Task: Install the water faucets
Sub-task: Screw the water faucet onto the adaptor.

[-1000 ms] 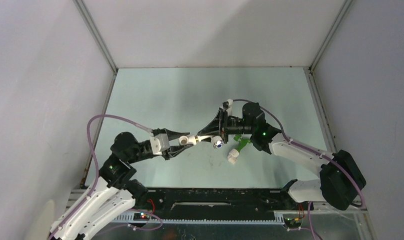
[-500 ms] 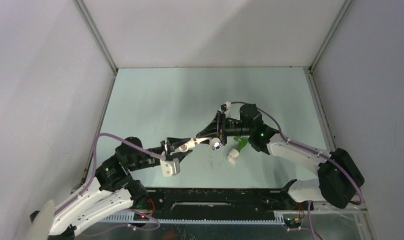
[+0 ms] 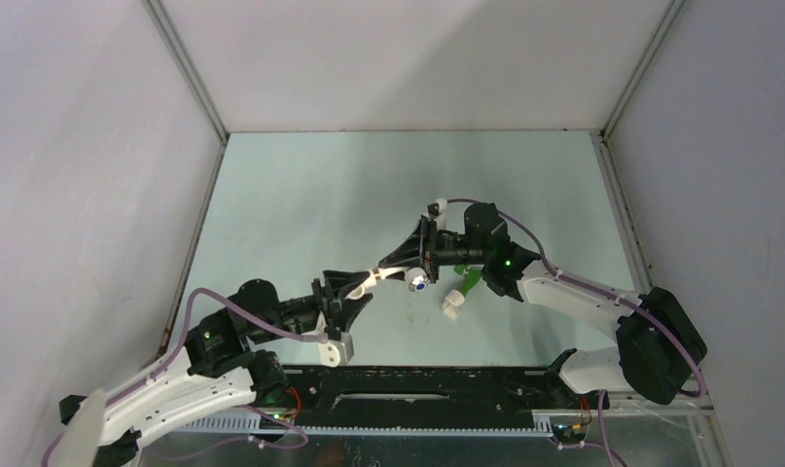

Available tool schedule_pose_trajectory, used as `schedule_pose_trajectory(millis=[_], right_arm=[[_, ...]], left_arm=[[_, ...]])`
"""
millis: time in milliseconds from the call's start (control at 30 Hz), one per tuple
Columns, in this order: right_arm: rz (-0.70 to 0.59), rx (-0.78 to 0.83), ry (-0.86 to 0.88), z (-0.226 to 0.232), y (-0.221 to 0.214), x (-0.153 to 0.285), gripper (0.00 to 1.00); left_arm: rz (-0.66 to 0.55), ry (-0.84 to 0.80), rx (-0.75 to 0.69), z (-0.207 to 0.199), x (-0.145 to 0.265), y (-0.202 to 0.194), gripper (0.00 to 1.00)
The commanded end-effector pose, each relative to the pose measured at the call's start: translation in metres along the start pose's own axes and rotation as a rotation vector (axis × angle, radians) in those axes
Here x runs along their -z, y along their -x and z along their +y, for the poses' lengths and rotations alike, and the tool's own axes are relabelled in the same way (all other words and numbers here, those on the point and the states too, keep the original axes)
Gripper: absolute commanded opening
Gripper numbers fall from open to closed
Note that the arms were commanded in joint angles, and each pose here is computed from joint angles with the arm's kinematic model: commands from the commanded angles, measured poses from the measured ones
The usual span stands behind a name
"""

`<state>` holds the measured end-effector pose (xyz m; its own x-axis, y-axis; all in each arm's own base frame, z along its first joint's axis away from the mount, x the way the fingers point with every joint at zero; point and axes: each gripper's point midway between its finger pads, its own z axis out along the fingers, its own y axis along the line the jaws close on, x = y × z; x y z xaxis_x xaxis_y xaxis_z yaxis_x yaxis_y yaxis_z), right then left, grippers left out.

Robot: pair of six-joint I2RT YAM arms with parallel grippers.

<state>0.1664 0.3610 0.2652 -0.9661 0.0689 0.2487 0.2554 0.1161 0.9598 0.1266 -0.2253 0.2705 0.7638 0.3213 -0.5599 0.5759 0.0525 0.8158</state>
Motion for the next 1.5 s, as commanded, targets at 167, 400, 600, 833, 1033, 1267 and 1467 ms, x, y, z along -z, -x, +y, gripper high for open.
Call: schedule_pose_trajectory(millis=[167, 400, 600, 833, 1033, 1267, 1467], right_arm=[[-0.069, 0.075, 0.060, 0.023, 0.008, 0.003, 0.00], [-0.142, 0.213, 0.058, 0.028, 0.017, 0.023, 0.00], [-0.267, 0.577, 0.060, 0.042, 0.019, 0.058, 0.00], [-0.377, 1.137, 0.091, 0.068, -0.005, 0.095, 0.00], [-0.400, 1.447, 0.172, 0.091, -0.028, 0.112, 0.00], [-0.415, 1.464, 0.318, 0.121, -0.043, 0.114, 0.00], [-0.449, 1.382, 0.344, 0.130, -0.038, 0.113, 0.00]], left_arm=[[-0.086, 0.090, 0.049, 0.015, 0.000, 0.019, 1.00], [-0.102, 0.293, 0.325, 0.053, 0.019, 0.027, 1.00], [-0.051, 0.595, 0.888, 0.106, 0.051, 0.021, 1.00], [0.183, 0.506, 1.302, 0.104, 0.022, 0.011, 1.00], [-0.128, 0.198, 1.697, 0.107, -0.019, 0.041, 0.94], [-0.446, -0.071, 1.809, 0.113, -0.025, 0.073, 0.90], [-0.468, -0.154, 1.845, 0.104, -0.029, 0.075, 0.89]])
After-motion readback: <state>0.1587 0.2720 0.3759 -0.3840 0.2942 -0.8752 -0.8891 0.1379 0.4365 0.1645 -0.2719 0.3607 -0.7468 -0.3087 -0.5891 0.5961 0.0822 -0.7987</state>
